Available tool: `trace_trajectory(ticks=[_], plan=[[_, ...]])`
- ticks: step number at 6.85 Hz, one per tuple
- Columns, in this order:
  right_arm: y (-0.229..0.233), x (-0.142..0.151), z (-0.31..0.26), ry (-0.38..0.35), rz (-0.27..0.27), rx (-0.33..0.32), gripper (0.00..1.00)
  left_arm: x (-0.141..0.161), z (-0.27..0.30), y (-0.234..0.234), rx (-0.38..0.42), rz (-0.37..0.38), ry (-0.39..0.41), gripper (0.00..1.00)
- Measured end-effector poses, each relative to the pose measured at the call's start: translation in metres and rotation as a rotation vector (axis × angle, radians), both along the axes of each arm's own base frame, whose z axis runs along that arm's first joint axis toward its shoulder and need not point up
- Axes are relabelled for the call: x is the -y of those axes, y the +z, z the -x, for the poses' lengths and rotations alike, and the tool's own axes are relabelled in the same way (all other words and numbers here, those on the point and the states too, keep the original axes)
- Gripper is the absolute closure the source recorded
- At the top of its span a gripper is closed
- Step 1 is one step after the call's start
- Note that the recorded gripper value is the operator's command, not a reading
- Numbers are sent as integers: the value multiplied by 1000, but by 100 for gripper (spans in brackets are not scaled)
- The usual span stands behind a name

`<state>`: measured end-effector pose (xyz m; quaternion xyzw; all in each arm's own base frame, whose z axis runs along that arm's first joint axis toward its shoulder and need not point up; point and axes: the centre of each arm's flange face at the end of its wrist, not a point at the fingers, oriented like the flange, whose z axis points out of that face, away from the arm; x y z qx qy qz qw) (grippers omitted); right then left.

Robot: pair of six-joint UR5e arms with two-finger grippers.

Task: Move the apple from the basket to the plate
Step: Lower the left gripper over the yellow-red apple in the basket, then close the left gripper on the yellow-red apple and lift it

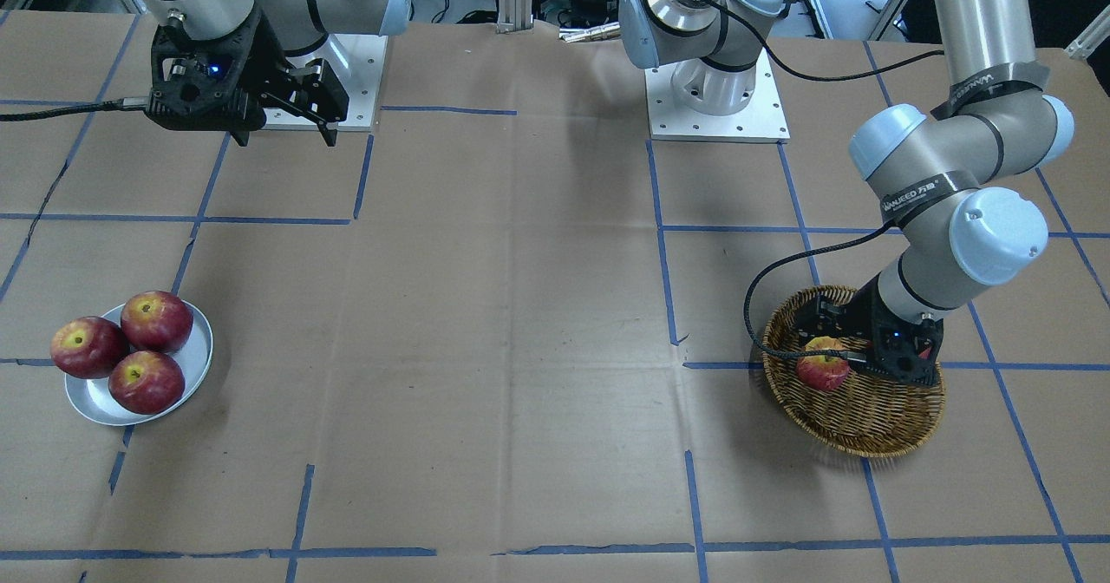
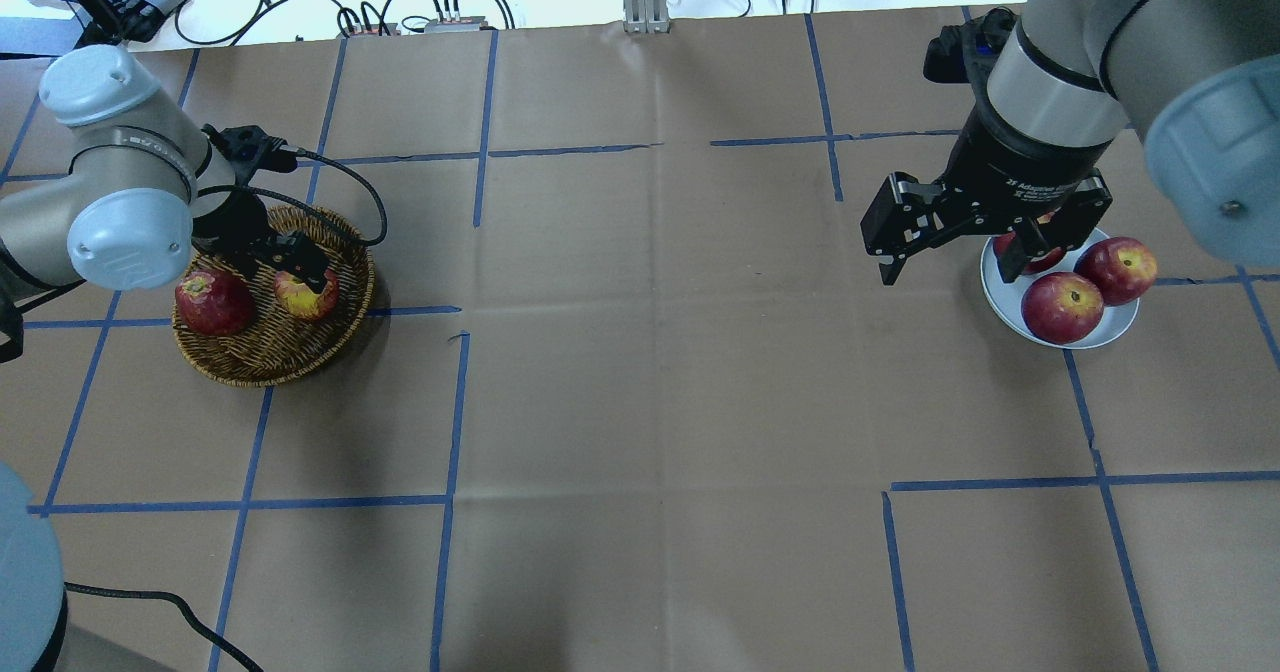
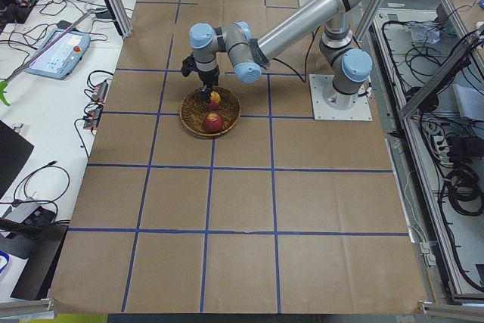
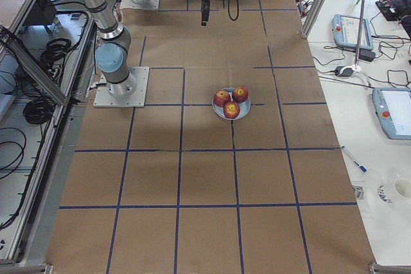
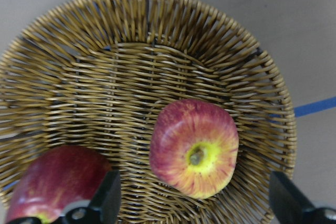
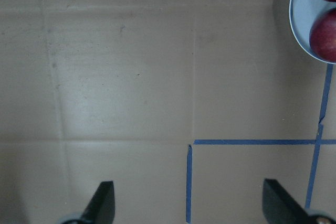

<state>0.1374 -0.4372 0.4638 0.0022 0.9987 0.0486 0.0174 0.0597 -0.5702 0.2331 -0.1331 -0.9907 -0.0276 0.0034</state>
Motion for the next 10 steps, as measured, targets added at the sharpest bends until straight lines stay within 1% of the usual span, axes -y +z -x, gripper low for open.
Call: trace_trajectory(ticks=[2,5,6,8,9,10], plan=[[-1,0,-2,-2,-1,22,0,3,-1,-19,-3,-19,9,1],[0,1,-3,-3,3,33,0,5,-2,-37,-14,-45,18,1],[1,2,-3,-2,4,33,0,5,-2,-40,-16,-51,18,8],[3,4,-3,2,25,32,0,7,-2,-44,-20,-54,18,37],[4,5,-3,3,35,33,0,9,-3,-44,-19,-54,18,44],[5,5,-3,5,40,33,0,10,-3,-43,-18,-52,18,46]])
